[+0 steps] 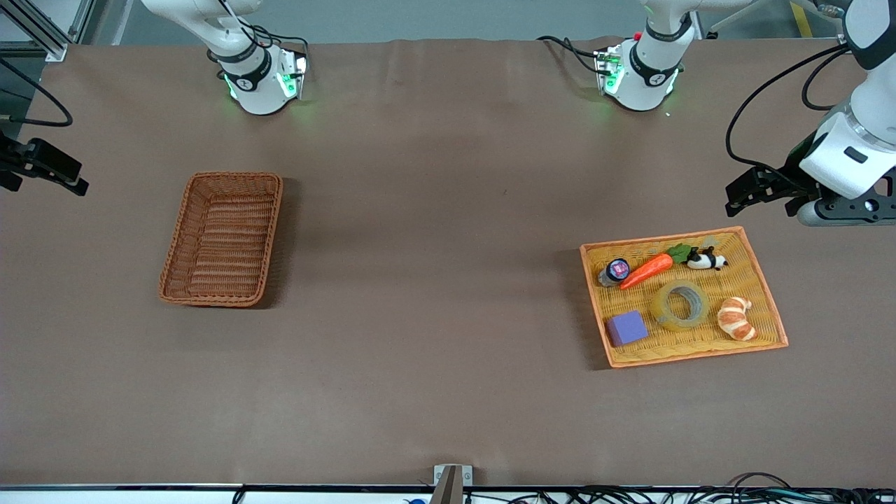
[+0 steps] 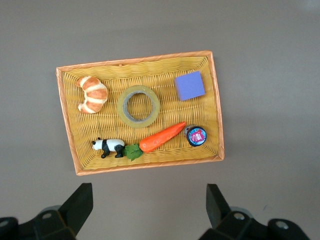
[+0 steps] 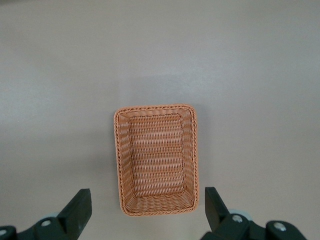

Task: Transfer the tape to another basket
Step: 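Move the left gripper over the tape roll in the yellow tray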

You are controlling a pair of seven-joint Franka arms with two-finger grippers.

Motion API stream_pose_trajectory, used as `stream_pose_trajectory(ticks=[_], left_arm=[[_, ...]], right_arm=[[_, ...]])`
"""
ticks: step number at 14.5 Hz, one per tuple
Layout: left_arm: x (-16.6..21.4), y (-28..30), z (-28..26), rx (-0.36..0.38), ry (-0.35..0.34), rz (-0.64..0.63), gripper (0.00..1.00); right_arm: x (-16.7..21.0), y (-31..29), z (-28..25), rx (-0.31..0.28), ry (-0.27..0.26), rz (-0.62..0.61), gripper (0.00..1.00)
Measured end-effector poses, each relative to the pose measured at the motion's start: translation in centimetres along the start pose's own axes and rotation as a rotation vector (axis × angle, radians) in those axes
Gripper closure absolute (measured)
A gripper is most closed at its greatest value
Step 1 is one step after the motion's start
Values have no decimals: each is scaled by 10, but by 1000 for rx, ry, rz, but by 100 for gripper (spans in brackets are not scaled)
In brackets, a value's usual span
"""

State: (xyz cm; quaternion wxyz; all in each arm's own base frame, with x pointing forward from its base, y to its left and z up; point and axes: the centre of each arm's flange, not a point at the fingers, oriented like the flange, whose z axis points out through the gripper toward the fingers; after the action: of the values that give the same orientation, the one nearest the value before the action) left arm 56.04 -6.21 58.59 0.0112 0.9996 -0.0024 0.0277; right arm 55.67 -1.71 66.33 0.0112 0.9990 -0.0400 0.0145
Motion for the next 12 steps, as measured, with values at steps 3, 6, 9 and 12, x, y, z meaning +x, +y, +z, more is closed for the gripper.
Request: stream_pose_trajectory(ticks=[3, 6, 9, 12], left_arm=[[0, 0, 0, 0, 0, 0, 0], [0, -4, 0, 0, 0, -7, 0], [2, -24, 0, 3, 0, -31, 0], [8, -40, 13, 4, -22, -42, 0]], right_arm=[[0, 0, 0, 0, 0, 0, 0], [0, 0, 0, 0, 0, 0, 0], [0, 0, 0, 0, 0, 0, 0], [0, 0, 0, 0, 0, 0, 0]])
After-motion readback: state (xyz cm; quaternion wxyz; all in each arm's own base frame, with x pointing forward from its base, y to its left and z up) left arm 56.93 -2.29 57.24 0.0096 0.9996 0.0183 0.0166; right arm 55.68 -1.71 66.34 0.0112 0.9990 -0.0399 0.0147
